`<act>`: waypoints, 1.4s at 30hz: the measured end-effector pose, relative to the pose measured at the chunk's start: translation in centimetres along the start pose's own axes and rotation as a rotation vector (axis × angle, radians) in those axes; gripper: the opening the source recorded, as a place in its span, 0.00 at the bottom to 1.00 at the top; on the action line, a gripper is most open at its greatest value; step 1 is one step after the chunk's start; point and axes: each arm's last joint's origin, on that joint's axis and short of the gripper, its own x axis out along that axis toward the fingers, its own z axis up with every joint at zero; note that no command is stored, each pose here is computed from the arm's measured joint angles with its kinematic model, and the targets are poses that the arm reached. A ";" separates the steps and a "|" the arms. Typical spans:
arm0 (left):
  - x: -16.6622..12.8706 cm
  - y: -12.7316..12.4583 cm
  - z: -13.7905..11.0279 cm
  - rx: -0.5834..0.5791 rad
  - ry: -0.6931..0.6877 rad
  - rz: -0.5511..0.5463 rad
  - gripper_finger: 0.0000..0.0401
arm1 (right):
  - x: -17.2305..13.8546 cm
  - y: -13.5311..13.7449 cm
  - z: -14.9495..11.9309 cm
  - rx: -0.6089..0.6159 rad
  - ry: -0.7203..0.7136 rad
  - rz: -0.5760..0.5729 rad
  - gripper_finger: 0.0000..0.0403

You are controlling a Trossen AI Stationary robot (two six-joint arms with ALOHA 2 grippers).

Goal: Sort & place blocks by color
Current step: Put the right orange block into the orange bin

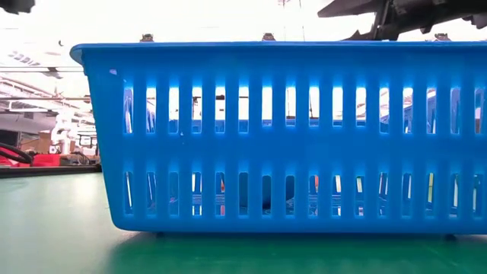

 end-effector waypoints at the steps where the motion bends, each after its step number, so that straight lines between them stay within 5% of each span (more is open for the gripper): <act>1: -0.1 0.2 0.5 0.008 -0.022 0.004 0.38 | 0.1 -0.1 0.1 -0.003 0.000 -0.003 0.79; 9: -1.3 2.3 5.7 0.119 -0.276 0.119 0.38 | 0.5 -0.7 0.3 0.007 0.027 0.040 0.79; 18: -4.0 6.3 12.0 0.124 -0.752 0.542 0.38 | 0.5 -0.9 -0.1 -0.105 0.063 0.023 0.79; 22: -5.2 7.1 14.1 0.154 -0.859 0.603 0.39 | 0.5 -1.1 -0.3 -0.143 0.087 0.014 0.79; 36: -5.7 11.3 19.0 0.048 -0.890 0.698 0.66 | 0.5 -1.1 -0.3 -0.145 0.092 0.011 0.79; 42: -3.9 14.0 22.0 0.046 -0.826 0.707 0.69 | 0.5 -1.1 -0.3 -0.145 0.091 0.011 0.79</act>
